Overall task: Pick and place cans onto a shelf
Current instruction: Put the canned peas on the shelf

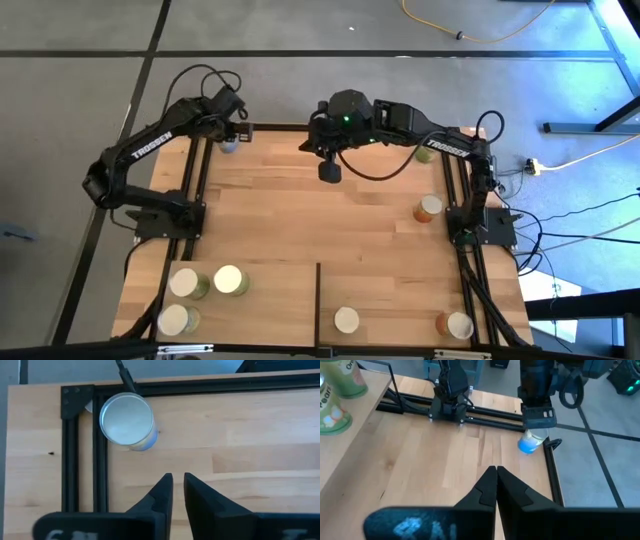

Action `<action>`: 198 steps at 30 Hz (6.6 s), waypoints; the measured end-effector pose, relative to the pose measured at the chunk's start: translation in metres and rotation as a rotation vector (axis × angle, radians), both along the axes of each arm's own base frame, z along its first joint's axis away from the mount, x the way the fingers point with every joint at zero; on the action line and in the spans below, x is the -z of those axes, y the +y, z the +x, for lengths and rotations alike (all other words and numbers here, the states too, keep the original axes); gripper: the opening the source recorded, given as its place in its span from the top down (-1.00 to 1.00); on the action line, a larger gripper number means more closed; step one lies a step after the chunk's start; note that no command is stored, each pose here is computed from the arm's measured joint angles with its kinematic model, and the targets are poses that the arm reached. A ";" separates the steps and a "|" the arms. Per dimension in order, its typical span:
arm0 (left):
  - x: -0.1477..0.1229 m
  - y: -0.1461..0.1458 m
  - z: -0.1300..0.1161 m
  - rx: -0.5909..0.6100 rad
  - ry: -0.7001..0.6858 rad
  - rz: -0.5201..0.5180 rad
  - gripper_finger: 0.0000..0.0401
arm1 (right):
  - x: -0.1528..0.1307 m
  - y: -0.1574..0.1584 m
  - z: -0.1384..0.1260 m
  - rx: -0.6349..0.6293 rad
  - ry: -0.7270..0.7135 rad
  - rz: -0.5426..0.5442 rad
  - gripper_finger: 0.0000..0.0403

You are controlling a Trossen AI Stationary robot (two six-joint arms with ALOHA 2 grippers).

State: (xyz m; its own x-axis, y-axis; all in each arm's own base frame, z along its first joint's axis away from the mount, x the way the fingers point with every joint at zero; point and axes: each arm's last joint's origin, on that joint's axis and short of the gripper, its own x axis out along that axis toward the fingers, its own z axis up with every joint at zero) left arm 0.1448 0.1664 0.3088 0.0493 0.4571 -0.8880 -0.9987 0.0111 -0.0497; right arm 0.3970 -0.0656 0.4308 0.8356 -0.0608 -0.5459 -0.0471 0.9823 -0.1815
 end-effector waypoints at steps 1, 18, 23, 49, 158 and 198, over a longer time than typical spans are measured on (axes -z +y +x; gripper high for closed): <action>0.001 0.001 0.000 0.000 -0.008 -0.006 0.87 | 0.000 0.000 0.000 0.000 0.005 0.001 0.95; 0.003 0.011 -0.013 -0.170 0.043 0.014 1.00 | 0.002 0.000 -0.001 -0.030 0.023 -0.042 0.95; 0.007 0.009 -0.014 -0.171 0.084 -0.024 1.00 | 0.002 0.000 -0.001 -0.042 0.028 -0.060 0.95; 0.043 0.029 -0.005 -0.239 0.132 -0.056 1.00 | 0.003 0.000 -0.002 -0.072 0.043 -0.101 0.95; 0.075 0.066 -0.014 -0.369 0.051 -0.221 1.00 | 0.006 0.001 -0.005 -0.103 0.093 -0.129 0.95; 0.074 0.069 -0.014 -0.464 -0.026 -0.203 1.00 | 0.010 0.001 -0.008 -0.107 0.142 -0.119 0.95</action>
